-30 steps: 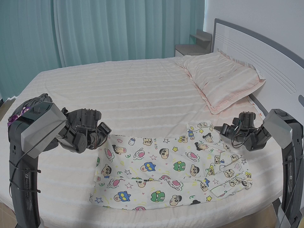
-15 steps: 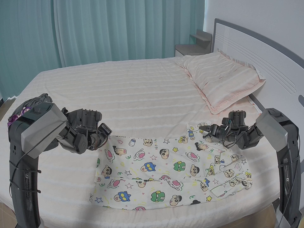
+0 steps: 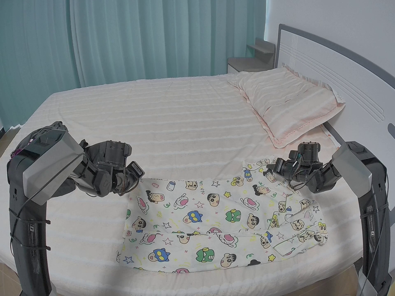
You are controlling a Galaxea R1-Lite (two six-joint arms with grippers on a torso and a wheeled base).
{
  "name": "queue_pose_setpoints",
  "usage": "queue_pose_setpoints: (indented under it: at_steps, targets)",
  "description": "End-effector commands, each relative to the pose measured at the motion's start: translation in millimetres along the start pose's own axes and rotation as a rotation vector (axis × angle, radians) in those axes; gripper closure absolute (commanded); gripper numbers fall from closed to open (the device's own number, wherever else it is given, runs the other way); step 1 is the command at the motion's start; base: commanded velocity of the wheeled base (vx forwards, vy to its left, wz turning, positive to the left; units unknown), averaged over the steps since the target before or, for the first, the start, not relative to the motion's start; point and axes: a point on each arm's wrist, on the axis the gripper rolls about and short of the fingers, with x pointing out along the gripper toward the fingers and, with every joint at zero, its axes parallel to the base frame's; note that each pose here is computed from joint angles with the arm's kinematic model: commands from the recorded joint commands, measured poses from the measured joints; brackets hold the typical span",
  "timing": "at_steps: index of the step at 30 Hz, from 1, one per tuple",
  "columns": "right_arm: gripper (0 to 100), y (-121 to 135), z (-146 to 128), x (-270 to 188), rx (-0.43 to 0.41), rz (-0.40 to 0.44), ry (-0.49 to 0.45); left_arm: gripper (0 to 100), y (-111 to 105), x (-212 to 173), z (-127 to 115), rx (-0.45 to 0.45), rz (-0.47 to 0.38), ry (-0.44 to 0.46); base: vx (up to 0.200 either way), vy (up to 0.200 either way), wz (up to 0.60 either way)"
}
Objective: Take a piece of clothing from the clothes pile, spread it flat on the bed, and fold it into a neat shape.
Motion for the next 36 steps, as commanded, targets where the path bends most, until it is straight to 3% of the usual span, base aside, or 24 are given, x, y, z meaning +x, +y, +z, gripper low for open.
queue_pose_setpoints:
  at_steps: [1,16,27,32,36]
  targets:
    - [100,-5.3,8.3,0.1,0.013,0.008,-0.06,100,-2.2,-4.4,9.5,-0.001,0.003,-0.01,0.0,0.0,0.0]
    - [100,-11.0,13.1,-7.7,0.028,0.0,-0.08,100,-6.2,-5.9,16.4,-0.003,0.035,0.019,0.0,0.0,0.0]
    - [100,-3.3,19.6,-45.8,0.034,0.061,-0.082,100,-11.6,-28.9,21.2,0.002,0.032,0.034,0.0,0.0,0.0]
    - [100,-1.6,6.5,-64.9,0.041,0.096,-0.043,100,1.4,-34.7,10.0,0.093,0.071,0.073,0.0,0.0,0.0]
    - [100,-0.7,-6.7,-79.6,0.044,0.137,-0.013,100,5.7,-44.5,5.8,0.112,0.081,0.089,0.0,0.0,0.0]
